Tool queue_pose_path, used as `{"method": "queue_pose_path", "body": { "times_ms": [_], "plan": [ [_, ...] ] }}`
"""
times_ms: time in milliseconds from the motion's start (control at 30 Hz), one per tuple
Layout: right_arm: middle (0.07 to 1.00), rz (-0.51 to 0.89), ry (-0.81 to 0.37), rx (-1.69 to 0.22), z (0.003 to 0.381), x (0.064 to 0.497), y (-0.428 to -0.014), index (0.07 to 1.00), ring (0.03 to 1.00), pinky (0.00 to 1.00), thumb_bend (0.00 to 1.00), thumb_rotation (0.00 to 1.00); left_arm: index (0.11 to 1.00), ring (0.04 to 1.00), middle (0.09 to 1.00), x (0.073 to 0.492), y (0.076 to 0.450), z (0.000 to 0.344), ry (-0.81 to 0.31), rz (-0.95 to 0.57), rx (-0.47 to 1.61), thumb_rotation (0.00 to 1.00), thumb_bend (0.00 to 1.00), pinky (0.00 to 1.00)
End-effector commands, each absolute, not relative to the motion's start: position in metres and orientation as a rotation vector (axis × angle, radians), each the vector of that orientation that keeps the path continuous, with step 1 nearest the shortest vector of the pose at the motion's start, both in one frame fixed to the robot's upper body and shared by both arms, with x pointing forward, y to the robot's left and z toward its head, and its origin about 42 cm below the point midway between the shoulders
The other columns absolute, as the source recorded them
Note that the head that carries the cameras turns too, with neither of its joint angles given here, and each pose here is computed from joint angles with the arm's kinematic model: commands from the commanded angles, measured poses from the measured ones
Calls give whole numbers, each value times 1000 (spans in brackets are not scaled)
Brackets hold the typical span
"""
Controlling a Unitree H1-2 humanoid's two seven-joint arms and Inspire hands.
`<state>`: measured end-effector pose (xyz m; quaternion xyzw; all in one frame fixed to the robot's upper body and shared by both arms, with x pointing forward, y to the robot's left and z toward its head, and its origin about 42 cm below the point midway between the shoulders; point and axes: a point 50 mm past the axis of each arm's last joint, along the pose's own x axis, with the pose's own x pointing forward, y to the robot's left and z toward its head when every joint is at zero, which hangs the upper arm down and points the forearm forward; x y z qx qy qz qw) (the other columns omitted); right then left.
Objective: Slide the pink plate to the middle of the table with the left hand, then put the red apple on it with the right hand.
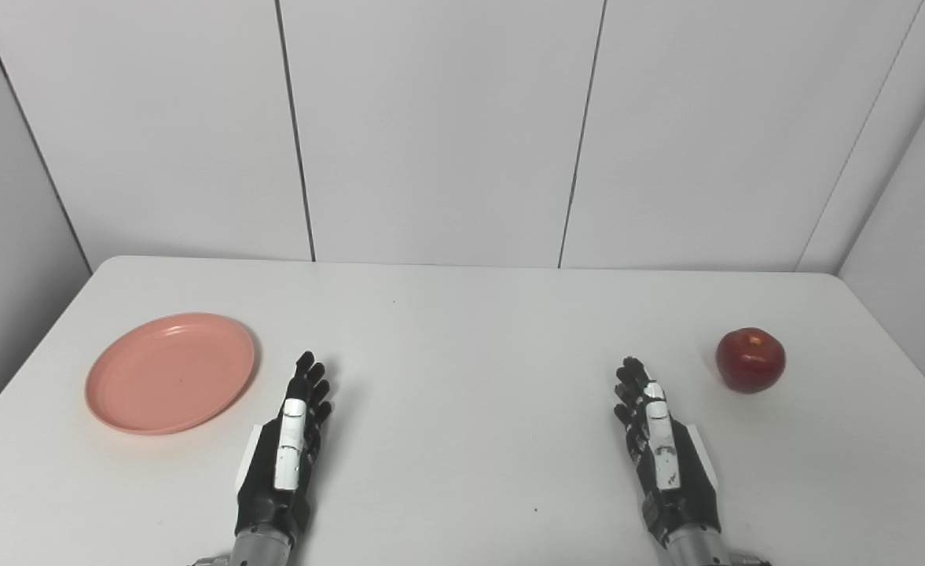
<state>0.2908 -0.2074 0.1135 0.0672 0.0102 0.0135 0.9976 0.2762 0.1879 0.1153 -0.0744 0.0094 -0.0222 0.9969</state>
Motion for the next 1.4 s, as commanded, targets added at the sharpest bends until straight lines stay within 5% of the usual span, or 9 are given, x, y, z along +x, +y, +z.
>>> {"method": "queue_pose_path", "body": {
  "times_ms": [0,1367],
  "plan": [
    [956,42,11,146,116,295,-204,945,979,1000,841,1000,1000,1000,1000,274,191,124,-21,-44,-140,1000,749,1000],
    [950,33,14,154,116,289,-208,934,970,1000,868,1000,1000,1000,1000,267,186,125,-4,-60,-152,996,748,1000]
  ]
}}
